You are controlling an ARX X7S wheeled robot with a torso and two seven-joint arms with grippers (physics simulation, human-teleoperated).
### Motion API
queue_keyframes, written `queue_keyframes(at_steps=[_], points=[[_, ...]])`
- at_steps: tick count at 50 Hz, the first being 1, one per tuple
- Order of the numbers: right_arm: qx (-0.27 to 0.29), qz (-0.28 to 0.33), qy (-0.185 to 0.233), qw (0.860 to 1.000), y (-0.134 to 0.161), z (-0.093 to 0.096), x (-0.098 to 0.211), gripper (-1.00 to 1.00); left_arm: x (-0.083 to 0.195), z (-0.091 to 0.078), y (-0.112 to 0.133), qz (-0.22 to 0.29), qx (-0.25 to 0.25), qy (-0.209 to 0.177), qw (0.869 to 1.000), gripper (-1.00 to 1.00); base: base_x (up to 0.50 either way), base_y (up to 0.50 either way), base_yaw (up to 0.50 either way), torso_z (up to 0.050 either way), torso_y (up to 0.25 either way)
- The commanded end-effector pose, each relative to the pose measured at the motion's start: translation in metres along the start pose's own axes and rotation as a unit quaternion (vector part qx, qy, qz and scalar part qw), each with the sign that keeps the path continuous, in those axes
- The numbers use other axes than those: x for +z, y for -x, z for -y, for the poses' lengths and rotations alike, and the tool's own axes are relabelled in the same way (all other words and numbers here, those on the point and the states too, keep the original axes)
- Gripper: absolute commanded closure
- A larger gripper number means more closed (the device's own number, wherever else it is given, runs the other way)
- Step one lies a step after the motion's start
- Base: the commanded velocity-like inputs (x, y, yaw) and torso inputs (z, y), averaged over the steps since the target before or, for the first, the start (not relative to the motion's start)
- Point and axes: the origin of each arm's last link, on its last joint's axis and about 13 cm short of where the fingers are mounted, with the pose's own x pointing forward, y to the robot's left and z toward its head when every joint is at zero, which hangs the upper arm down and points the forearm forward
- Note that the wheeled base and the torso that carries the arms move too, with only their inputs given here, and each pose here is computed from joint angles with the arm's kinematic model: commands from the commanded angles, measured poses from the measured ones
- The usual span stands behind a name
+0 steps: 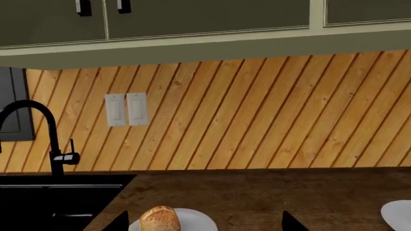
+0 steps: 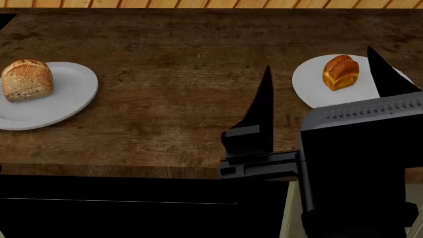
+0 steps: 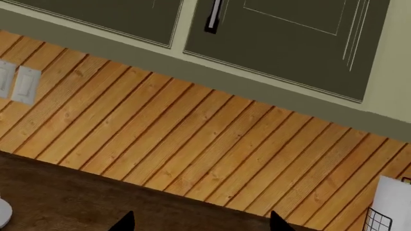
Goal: Place all breads on the cutting board.
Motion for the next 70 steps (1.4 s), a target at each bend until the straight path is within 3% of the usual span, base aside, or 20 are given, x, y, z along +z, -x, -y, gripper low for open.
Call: queue_keyframes(at_steps=[1,21,23,70], points=[[-0.003,0.018,0.008,1.0,0.001,0.0026,0.009,-1.0,0.0061,-0.002,0.0022,0.004,0.003,-0.003,1.0,-1.0,0.0,0.0,0.0,0.0,0.0],[-0.005,0.023,0.008,1.0,0.0004,0.0017,0.0064,-1.0,0.0011,-0.0034,0.0023,-0.005,0.002,0.002,1.0,-1.0,0.22,0.0,0.0,0.0,0.0],[-0.004,0.02,-0.014,1.0,-0.0001,0.0022,0.0068,-1.0,-0.0003,-0.0033,0.0021,-0.005,0.001,0.0,1.0,-1.0,0.31,0.0,0.0,0.0,0.0],[-0.017,0.018,-0.011,1.0,0.0011,0.0051,0.0055,-1.0,0.003,-0.0025,0.0009,-0.006,0.002,-0.002,1.0,-1.0,0.31,0.0,0.0,0.0,0.0]])
